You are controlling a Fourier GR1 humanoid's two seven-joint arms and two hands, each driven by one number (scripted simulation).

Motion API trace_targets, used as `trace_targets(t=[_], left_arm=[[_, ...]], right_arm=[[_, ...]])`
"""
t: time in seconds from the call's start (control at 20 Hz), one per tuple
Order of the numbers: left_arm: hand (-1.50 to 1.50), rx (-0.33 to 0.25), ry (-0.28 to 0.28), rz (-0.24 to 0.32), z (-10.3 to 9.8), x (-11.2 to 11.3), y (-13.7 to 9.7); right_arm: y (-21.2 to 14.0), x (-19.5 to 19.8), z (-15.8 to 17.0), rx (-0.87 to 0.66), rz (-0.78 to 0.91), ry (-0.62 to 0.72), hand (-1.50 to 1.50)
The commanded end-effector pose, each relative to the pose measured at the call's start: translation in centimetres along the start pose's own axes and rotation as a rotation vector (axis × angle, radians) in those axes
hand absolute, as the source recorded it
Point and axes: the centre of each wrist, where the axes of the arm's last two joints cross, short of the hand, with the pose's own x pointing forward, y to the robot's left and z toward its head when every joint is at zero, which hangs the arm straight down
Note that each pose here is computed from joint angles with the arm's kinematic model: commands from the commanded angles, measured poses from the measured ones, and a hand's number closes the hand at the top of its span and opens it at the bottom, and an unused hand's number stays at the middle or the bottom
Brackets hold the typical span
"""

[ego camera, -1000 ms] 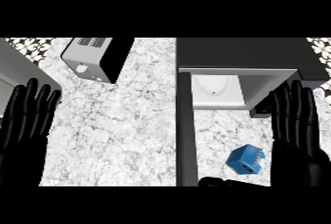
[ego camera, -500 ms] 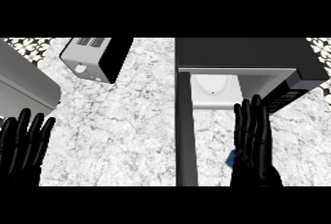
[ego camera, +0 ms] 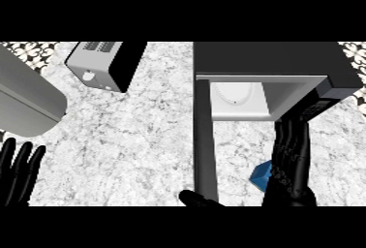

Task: Pick up the milk, place it into the microwave and close the microwave

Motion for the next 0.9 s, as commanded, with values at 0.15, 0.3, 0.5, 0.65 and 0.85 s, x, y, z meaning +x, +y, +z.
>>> trace_targets(t=[0.15,0.3,0.5,0.65,0.85], left_arm=[[-1.50,0.003,-0.013,-0.017,0.4,0.3,0.7],[-1.50,0.000,-0.002,0.000,2.6,-1.5,1.0],[-1.50,-0.007,-0.004,-0.005,2.3,0.6,2.3],[-1.50,-0.022,-0.006,0.004,3.3,1.1,0.8],[-1.50,0.001,0.007,0.009,2.9,1.1,1.3]], right_arm=[[-2.2,-1.2,-0.4,-0.057,0.024,0.041,-1.50],[-2.2,-4.1,-0.7,-0.097,0.037,0.073,-1.50],[-3.4,-6.5,0.6,-0.140,0.059,0.118,-1.50],[-3.6,-7.3,2.4,-0.151,0.076,0.130,-1.50],[-7.0,-8.6,2.1,-0.180,0.109,0.137,-1.50]])
